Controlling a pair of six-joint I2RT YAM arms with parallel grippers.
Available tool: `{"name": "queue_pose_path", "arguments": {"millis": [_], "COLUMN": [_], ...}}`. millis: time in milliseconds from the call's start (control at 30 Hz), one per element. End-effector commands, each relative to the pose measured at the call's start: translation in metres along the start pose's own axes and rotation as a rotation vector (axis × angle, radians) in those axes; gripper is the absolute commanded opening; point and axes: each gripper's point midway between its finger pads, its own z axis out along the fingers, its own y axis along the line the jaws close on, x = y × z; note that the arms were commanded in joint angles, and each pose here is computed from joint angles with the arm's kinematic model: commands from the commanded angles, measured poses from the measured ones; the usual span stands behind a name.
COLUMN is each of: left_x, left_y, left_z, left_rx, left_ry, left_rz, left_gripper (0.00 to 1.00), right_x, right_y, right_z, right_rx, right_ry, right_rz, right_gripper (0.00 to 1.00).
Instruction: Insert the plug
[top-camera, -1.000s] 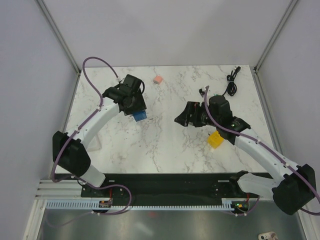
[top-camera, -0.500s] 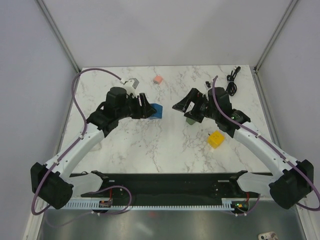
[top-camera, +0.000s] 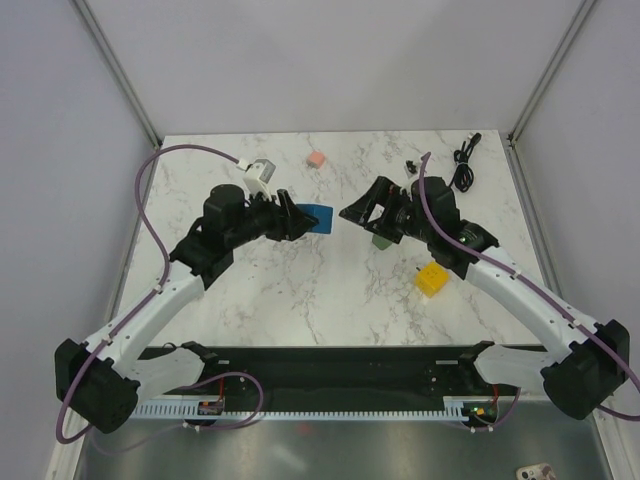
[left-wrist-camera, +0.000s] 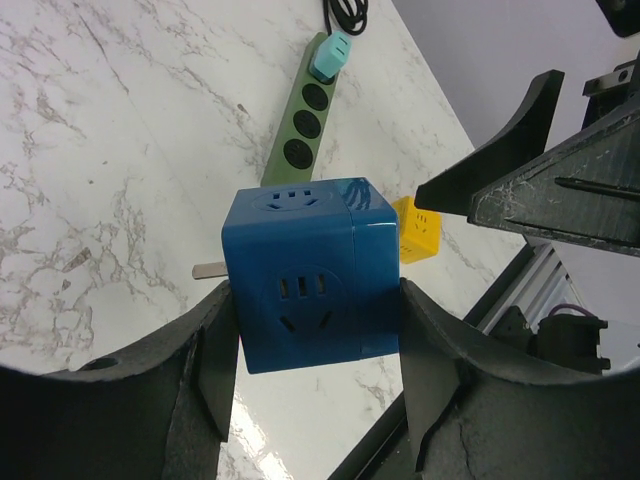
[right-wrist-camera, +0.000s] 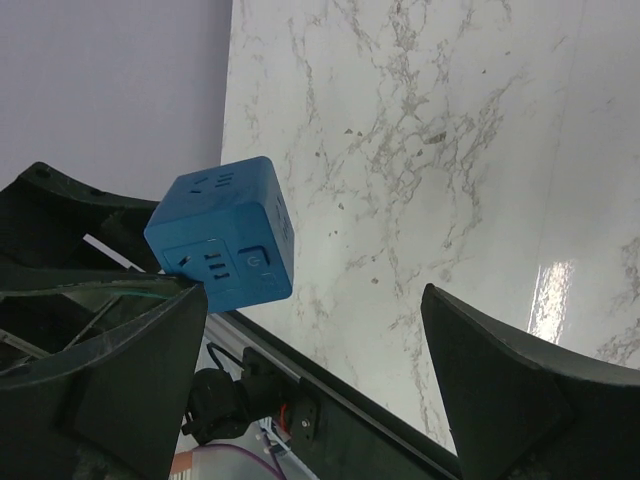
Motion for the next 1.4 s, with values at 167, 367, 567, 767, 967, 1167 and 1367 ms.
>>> {"name": "queue_pose_path", "arguments": {"millis": [167,367,567,767,967,1167,1367], "left_x": [-0.019,-0.012,-0.01,-0.014,-0.038,-0.057,-0.061], "left_y": [-0.03,-0.035,-0.032,-0.022,-0.002,-0.013,-0.031], "left_z": [0.0,0.004,0.005,0.006,0.002,-0.002,-0.006], "left_rx": [0.15,0.193,0.182,0.13,0.007,-0.002,0.029], "left_ry": [-0.086,-0.05,-0.051,-0.084,-0.238,-0.35,-0.432], "left_rz": [0.077,0.077,0.078,0.099,0.146,0.27,0.353], "left_gripper": [0.02,0.02,0.02,0.02,0.02,0.02,0.02], "right_x": [-0.023,-0.02,-0.006,-0.005,-0.024,-0.025,-0.028], "right_y": [0.037,0.04,0.044,0.049,0.054,0.063,0.066], "right_z": [0.013,0.03,0.042,0.035,0.021,0.022,0.025], "right_rx": [-0.044,-0.028,-0.047,-0.04,0.015,-0.002,-0.004], "right_ry": [-0.102,-0.088,-0.05,-0.059,-0.139,-0.123,-0.128], "right_rz": [-0.036,-0.058,-0.08,0.04,0.366,0.544,0.673], "right_gripper": [0.96,0.96,0.93,0.91,0.94,0.94,0.95]}}
